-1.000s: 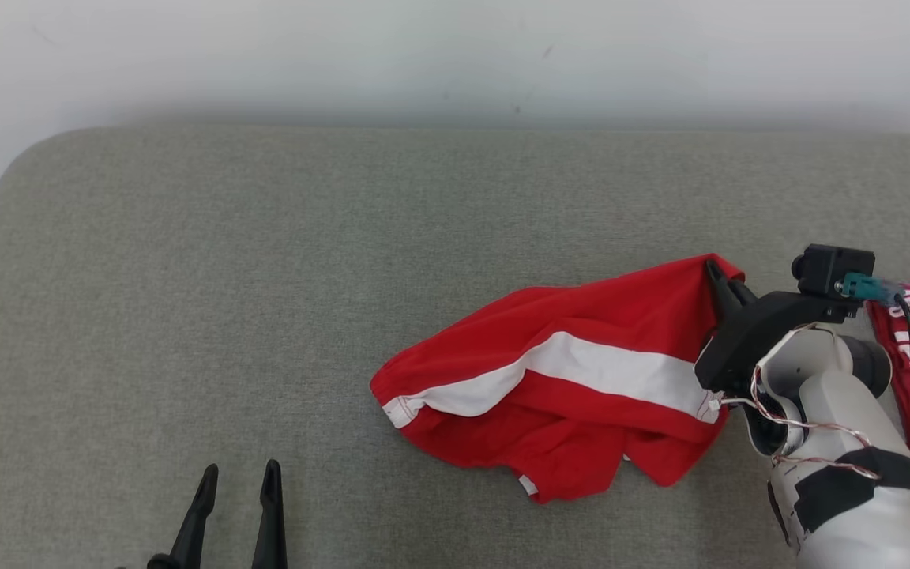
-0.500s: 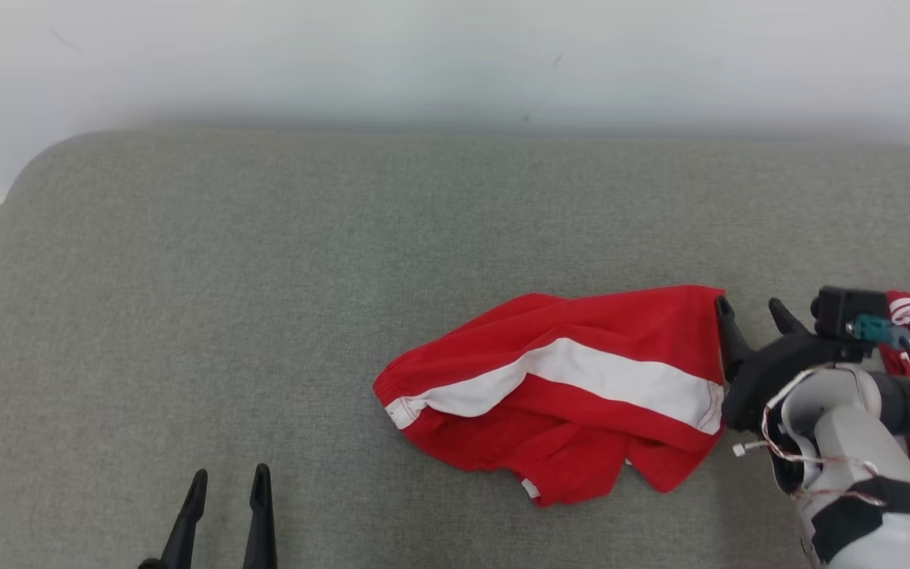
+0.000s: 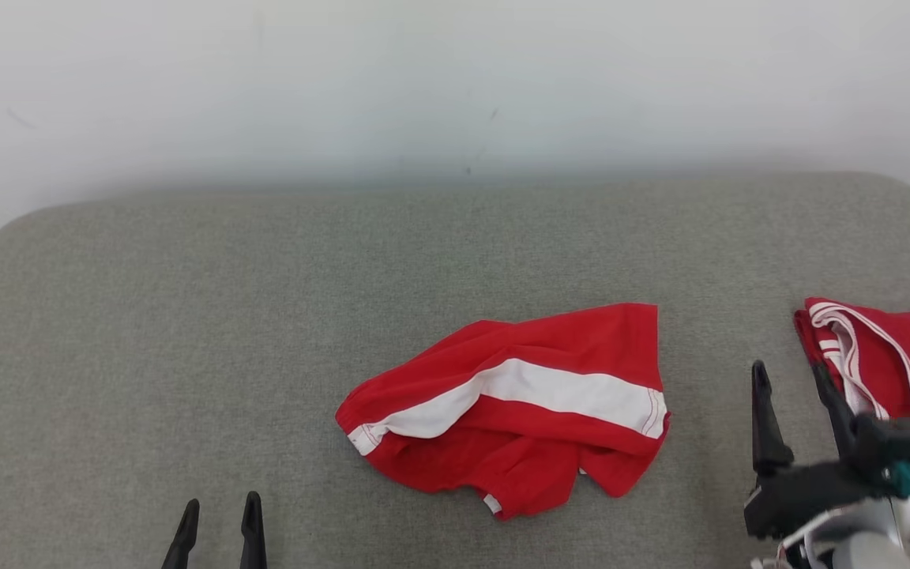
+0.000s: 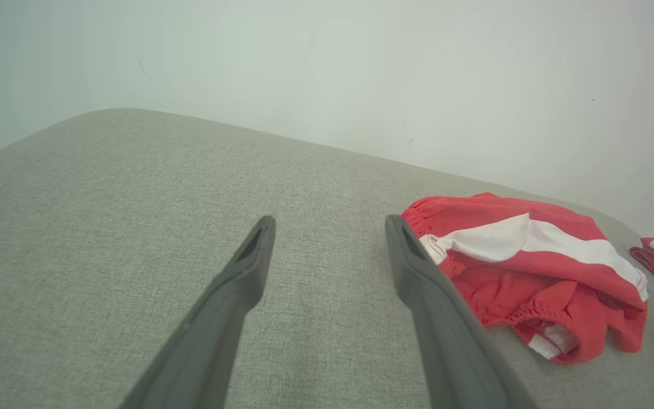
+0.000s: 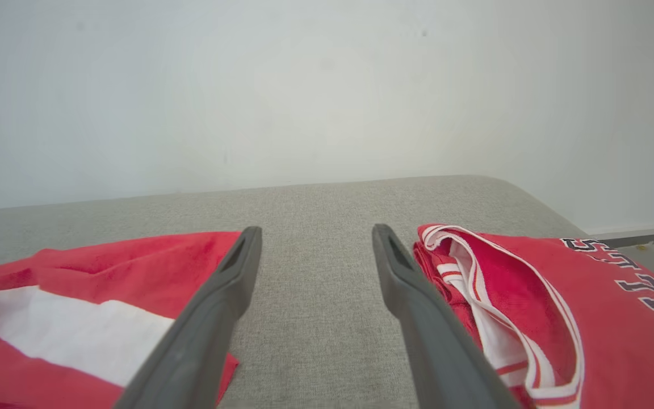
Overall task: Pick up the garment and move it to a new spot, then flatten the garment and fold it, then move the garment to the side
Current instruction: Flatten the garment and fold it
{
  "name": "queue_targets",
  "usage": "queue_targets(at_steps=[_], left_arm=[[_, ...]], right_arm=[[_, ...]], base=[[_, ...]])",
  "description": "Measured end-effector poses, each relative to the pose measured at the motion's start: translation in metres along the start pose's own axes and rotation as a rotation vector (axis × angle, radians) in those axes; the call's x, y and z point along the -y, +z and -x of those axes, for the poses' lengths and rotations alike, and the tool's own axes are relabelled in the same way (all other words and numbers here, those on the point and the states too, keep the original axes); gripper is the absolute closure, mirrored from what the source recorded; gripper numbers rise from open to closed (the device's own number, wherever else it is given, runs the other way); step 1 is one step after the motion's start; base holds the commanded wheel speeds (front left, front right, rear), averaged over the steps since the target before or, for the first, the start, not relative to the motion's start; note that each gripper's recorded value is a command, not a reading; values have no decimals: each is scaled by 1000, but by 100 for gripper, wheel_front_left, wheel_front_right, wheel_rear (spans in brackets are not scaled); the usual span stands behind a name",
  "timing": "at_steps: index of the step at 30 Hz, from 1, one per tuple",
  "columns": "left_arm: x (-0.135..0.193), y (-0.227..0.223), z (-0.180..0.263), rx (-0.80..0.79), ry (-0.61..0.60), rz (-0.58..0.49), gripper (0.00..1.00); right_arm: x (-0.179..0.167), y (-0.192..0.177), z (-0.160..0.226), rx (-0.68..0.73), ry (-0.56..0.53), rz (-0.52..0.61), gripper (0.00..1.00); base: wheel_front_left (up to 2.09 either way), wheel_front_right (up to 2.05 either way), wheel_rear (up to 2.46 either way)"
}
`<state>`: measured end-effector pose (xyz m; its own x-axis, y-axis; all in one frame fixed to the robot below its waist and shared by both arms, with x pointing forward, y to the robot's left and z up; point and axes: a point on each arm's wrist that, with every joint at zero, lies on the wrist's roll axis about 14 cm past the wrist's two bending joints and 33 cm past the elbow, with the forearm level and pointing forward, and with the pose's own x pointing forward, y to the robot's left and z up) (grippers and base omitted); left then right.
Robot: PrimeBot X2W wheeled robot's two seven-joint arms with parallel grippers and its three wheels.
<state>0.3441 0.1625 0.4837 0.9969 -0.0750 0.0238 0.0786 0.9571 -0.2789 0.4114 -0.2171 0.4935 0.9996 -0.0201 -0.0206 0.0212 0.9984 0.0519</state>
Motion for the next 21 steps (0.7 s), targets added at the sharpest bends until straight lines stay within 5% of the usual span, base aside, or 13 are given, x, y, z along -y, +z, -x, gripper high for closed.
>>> queue_targets(at_steps=[21], left_arm=[[-9,1,7,-4,14,-78,0]], right_arm=[[-15,-10,92,38,33,80,0]], base=[[0,0,0]])
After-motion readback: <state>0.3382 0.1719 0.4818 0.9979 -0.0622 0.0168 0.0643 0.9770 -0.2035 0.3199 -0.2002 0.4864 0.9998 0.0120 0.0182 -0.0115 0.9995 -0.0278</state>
